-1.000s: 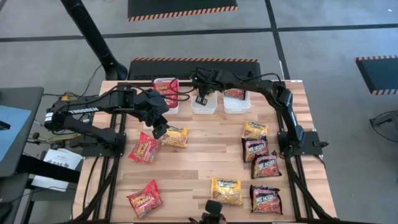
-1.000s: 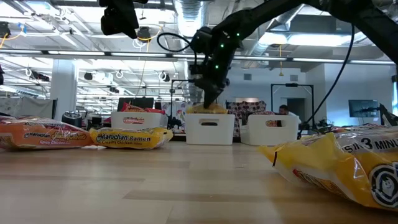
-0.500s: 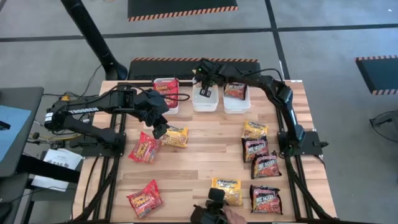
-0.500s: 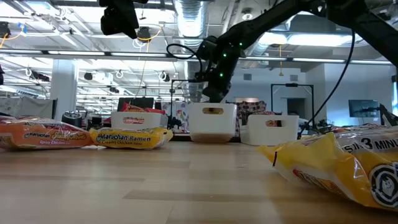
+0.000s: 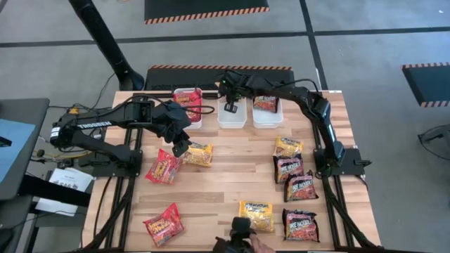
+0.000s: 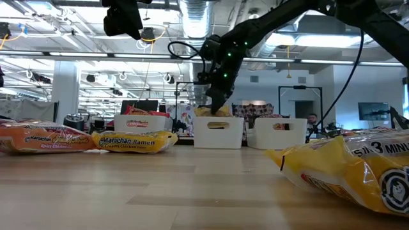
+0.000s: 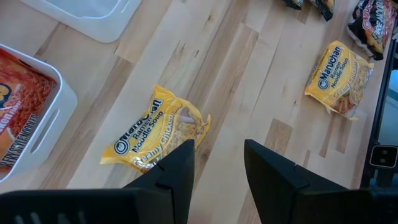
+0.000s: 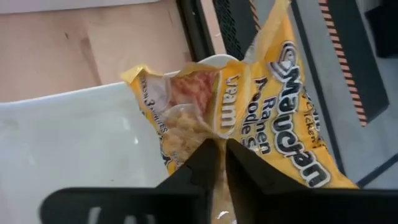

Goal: Sort Maruchan noodles
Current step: Put the yellow noodle pack into the middle white bin, then put the black noodle pack into the right white bin

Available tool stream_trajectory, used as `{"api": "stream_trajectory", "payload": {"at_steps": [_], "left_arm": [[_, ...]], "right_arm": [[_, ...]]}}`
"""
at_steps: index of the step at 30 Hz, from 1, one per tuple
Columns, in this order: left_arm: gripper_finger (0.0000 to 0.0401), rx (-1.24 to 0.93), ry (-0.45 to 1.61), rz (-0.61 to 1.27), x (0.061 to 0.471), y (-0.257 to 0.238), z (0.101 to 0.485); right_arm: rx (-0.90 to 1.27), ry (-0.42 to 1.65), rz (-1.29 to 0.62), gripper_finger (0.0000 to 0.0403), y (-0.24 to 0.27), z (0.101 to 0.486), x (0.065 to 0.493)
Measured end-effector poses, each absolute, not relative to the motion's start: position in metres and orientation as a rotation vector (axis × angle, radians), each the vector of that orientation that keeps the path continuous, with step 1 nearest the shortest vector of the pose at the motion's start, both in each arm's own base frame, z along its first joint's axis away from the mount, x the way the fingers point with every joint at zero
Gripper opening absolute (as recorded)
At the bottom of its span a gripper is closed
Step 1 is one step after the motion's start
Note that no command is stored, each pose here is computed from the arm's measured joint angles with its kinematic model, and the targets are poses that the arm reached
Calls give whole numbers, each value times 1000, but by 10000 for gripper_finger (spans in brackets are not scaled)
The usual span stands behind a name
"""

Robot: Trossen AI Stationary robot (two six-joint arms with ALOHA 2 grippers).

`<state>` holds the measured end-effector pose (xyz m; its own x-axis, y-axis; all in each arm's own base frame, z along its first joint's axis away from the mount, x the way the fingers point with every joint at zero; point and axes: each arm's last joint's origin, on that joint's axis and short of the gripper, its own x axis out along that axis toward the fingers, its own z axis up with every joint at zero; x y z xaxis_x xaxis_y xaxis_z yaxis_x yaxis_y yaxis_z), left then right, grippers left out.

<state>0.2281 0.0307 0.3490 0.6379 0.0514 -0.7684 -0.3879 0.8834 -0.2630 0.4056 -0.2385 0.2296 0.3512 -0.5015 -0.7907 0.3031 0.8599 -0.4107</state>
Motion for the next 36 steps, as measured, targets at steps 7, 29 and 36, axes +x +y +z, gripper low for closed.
{"api": "stream_trajectory", "payload": {"at_steps": [7, 29, 36], "left_arm": [[125, -431, 848, 260, 228, 31, 349], [125, -439, 847, 264, 228, 31, 349], [125, -454, 846, 270, 228, 31, 349]], "right_arm": [[-216, 1106, -546, 109, -239, 230, 405], [-159, 1235, -532, 134, -215, 235, 402], [51, 1333, -491, 134, -198, 271, 390]]}}
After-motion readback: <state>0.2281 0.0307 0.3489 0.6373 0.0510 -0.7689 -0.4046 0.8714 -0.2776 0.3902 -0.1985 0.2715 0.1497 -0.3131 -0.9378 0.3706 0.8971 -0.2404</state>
